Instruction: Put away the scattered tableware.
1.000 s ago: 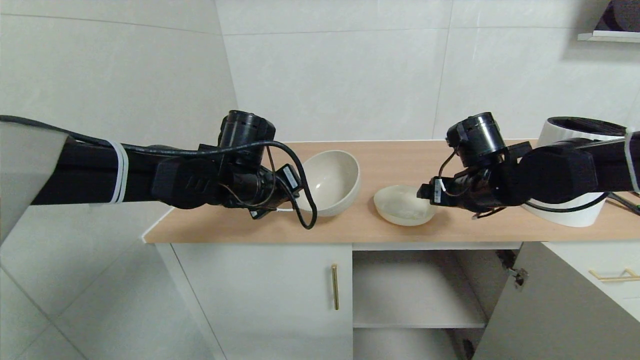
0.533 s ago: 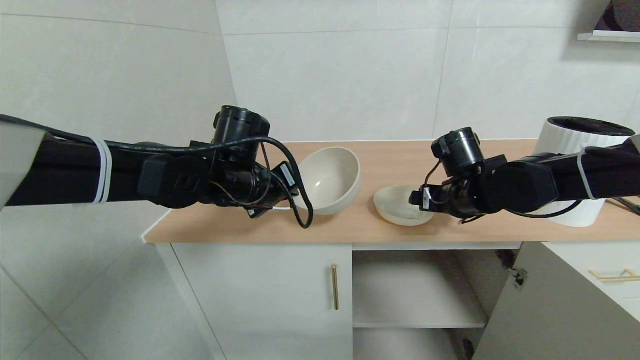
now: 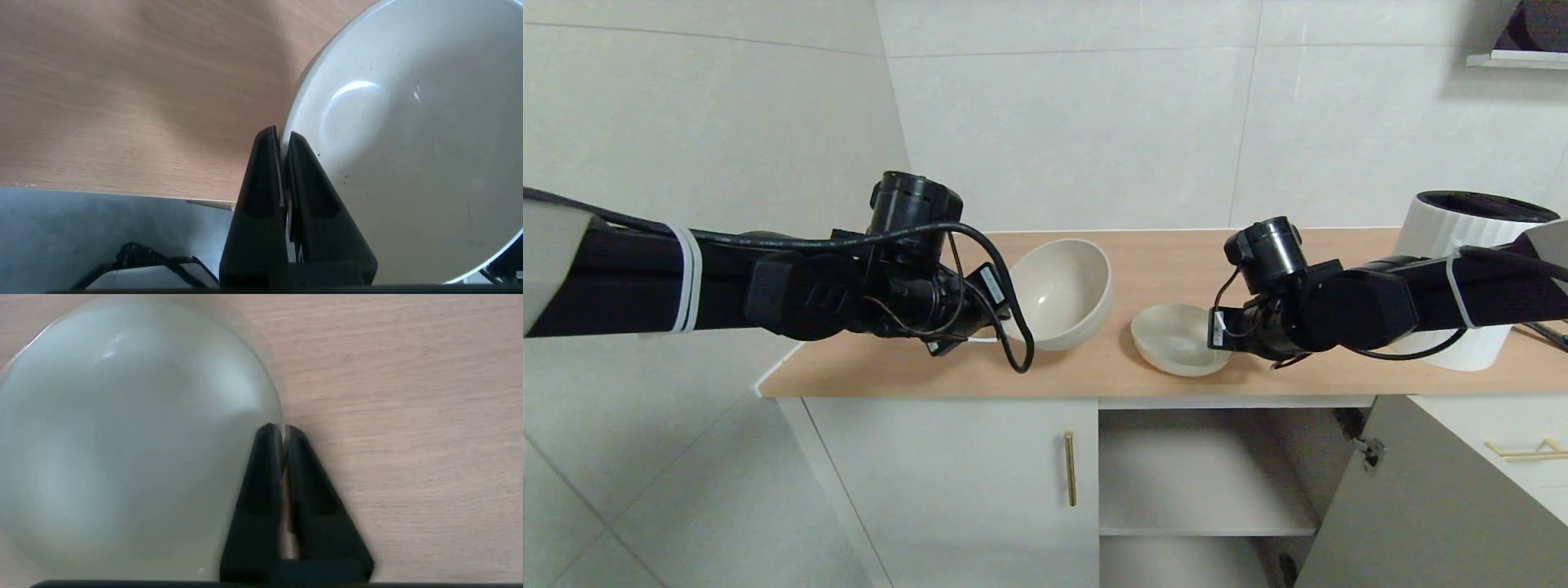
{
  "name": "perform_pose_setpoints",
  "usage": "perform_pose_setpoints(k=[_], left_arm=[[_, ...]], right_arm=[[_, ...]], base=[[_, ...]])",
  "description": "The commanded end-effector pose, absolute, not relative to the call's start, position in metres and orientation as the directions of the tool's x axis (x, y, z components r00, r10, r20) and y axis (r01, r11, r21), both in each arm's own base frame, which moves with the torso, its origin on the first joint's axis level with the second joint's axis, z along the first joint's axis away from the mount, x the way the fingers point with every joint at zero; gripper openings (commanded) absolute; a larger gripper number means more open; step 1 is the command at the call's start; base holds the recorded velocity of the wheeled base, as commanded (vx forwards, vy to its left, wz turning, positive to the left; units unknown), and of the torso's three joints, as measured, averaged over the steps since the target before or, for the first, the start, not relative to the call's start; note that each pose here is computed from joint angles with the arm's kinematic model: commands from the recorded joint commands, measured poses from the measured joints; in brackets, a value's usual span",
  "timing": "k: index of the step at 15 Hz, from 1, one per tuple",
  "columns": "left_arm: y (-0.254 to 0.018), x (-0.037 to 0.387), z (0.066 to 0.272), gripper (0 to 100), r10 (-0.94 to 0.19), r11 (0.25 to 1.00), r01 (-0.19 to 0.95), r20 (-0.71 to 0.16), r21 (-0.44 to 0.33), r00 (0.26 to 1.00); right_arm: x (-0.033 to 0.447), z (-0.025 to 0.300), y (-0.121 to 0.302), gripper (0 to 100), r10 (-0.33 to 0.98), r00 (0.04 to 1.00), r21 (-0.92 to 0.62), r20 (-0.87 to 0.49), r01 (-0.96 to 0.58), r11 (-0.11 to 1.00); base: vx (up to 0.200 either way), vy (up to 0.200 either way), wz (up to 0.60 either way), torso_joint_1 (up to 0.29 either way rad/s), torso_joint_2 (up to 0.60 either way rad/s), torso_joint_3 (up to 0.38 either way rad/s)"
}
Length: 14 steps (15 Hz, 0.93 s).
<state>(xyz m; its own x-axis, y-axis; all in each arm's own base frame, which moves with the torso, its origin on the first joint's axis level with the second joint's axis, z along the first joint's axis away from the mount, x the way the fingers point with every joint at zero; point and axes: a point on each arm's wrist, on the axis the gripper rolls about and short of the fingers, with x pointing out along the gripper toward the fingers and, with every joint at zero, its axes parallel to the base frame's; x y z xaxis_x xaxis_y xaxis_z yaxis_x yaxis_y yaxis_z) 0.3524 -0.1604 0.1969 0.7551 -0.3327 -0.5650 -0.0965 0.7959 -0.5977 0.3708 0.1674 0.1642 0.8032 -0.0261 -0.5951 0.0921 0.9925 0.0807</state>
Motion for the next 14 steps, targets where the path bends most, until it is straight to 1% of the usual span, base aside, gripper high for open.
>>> perform_pose_setpoints(k=[1,3,5,7,8,9,11,13,14], left_arm=[[-0.16,0.352,0.198,0,-0.334,0.795,-0.095,-0.562,-0.599,0.757],[-0.16,0.351,0.2,0,-0.334,0.794,-0.093,-0.559,-0.601,0.759],[-0.156,0.343,0.204,0,-0.335,0.796,-0.088,-0.557,-0.599,0.76],[-0.148,0.325,0.215,0,-0.342,0.795,-0.072,-0.543,-0.602,0.767],[-0.141,0.312,0.222,0,-0.346,0.802,-0.05,-0.531,-0.596,0.773],[-0.134,0.298,0.226,0,-0.35,0.815,-0.03,-0.531,-0.579,0.772],[-0.121,0.27,0.233,0,-0.373,0.833,0.031,-0.518,-0.553,0.77],[-0.113,0.25,0.237,0,-0.397,0.833,0.069,-0.507,-0.549,0.765],[-0.11,0.243,0.235,0,-0.402,0.834,0.074,-0.511,-0.546,0.76]], right_arm=[[0.37,0.165,0.167,0,-0.025,0.804,0.082,-0.594,0.091,0.992],[0.369,0.17,0.167,0,-0.019,0.809,0.09,-0.587,0.089,0.992],[0.36,0.186,0.162,0,-0.001,0.823,0.113,-0.567,0.079,0.99],[0.34,0.212,0.154,0,0.071,0.833,0.169,-0.549,0.028,0.985],[0.327,0.224,0.149,0,0.126,0.825,0.202,-0.55,-0.015,0.979],[0.312,0.232,0.143,0,0.163,0.811,0.225,-0.562,-0.039,0.973],[0.29,0.238,0.134,0,0.214,0.79,0.259,-0.575,-0.073,0.963],[0.28,0.237,0.129,0,0.221,0.781,0.261,-0.584,-0.077,0.962],[0.274,0.235,0.126,0,0.218,0.775,0.257,-0.593,-0.074,0.964]], base=[[0.0,0.0,0.0,0.0,0.0,0.0],[0.0,0.0,0.0,0.0,0.0,0.0],[0.0,0.0,0.0,0.0,0.0,0.0],[0.0,0.0,0.0,0.0,0.0,0.0],[0.0,0.0,0.0,0.0,0.0,0.0],[0.0,0.0,0.0,0.0,0.0,0.0],[0.0,0.0,0.0,0.0,0.0,0.0],[0.0,0.0,0.0,0.0,0.0,0.0],[0.0,0.0,0.0,0.0,0.0,0.0]])
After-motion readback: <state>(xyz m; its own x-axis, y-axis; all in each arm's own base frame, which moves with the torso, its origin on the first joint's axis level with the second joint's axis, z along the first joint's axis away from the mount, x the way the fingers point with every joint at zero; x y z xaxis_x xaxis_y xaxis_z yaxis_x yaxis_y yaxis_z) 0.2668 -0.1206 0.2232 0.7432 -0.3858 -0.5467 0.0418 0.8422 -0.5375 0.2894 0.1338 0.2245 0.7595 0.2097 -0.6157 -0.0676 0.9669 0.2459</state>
